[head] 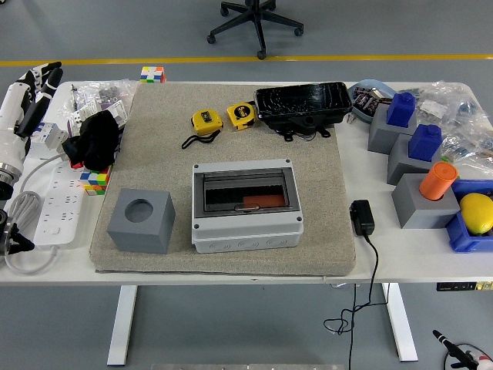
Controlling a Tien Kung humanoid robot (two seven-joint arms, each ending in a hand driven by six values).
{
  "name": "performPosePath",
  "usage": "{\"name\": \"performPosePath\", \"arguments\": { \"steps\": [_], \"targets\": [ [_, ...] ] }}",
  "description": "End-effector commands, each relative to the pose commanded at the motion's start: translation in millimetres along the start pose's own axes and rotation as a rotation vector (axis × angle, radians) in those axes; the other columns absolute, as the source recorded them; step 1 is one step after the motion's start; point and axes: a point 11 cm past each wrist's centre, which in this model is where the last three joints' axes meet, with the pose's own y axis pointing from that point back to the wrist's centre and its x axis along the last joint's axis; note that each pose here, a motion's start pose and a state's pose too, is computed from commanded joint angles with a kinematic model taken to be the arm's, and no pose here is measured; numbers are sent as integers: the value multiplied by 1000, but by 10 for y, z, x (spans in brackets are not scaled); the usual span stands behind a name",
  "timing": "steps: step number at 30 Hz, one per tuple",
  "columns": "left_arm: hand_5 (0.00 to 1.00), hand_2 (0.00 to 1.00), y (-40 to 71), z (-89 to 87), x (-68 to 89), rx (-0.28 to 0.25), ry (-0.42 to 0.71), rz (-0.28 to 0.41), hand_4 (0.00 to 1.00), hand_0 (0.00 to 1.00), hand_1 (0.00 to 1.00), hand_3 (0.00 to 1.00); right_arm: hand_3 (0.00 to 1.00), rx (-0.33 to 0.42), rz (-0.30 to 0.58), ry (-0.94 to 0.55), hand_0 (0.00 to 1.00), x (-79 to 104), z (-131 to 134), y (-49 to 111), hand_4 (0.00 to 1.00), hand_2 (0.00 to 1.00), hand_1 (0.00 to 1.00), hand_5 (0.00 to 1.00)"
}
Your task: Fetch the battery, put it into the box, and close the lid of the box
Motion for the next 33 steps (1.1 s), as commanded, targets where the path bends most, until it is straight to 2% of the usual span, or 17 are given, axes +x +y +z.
{"name": "performPosePath", "arguments": {
  "steps": [11, 18, 33],
  "targets": [
    [998, 869, 9, -26, -57, -16, 78, -29, 998, 883, 900, 841, 846, 1, 2, -3, 867, 11, -10, -1, 998, 770, 790, 998],
    [998, 895, 13, -39, -84, -8, 87, -32, 998, 895, 922, 859, 845, 1, 0, -5, 867, -1, -6, 0, 998, 770, 791, 998],
    [998, 873, 24, -50, -153, -7, 99, -36, 998, 872, 901, 848, 846, 14, -7, -4, 869, -1, 16, 3, 998, 773, 797, 998]
  ]
}}
